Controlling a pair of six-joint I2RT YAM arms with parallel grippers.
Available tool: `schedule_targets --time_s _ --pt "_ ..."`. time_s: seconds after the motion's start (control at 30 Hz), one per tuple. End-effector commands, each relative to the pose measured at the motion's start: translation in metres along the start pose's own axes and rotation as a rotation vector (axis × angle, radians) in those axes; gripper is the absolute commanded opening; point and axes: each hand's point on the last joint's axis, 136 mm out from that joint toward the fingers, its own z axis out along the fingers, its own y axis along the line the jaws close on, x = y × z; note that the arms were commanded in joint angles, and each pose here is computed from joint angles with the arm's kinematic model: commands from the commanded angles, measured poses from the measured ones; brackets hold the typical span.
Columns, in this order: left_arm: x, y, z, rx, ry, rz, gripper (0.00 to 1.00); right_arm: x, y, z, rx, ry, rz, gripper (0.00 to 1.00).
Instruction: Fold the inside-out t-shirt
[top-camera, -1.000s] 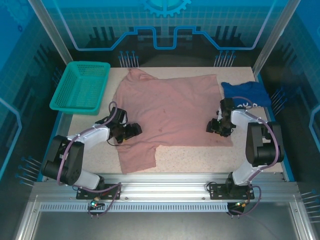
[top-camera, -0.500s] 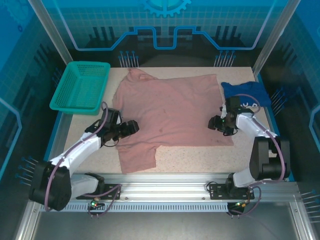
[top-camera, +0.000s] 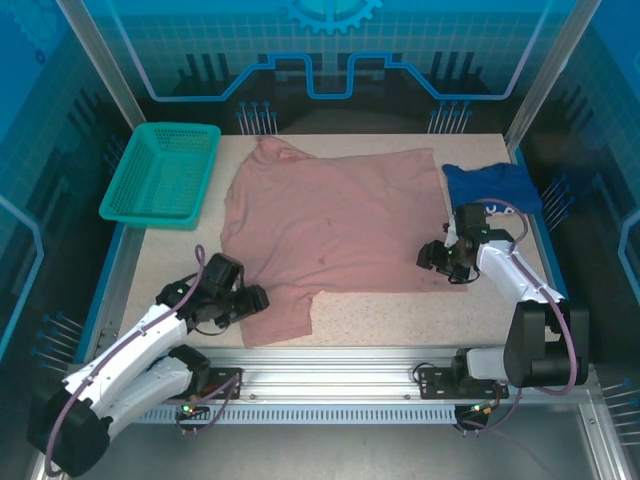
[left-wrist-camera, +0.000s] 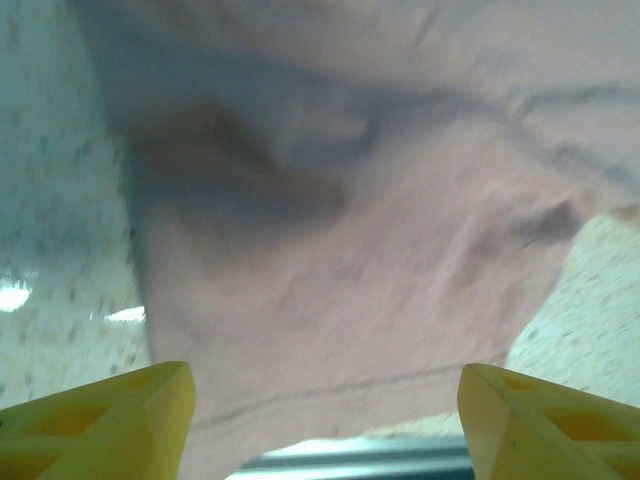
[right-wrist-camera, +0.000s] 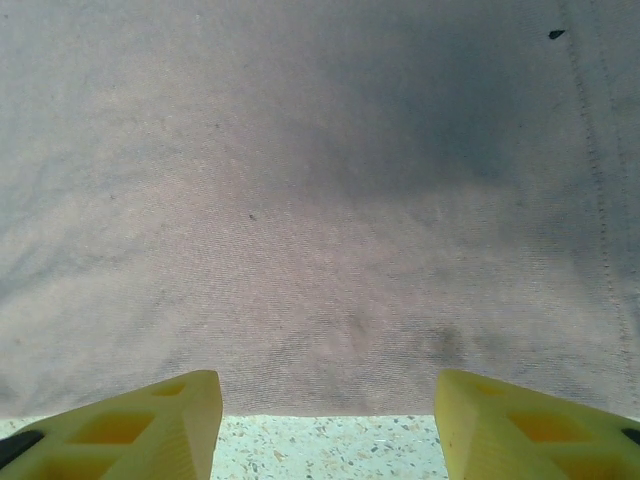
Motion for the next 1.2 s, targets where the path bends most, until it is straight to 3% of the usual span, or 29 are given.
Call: schedule_targets --time_s 0.0,0.2,1.17 --pt "0.027 0.039 0.003 -0.18 0.058 -0.093 0.67 0.001 0.009 0.004 -0.028 0.018 0.0 0.59" --pt "0.041 0.051 0.011 -0.255 0.095 -0.09 0.61 -0.005 0.012 0.006 -0.04 0.009 -0.024 0.59" --pt "0.056 0.051 0.042 -0.277 0.179 -0.015 0.19 -0.005 0.005 0.001 -0.011 -0.004 -0.032 0.59"
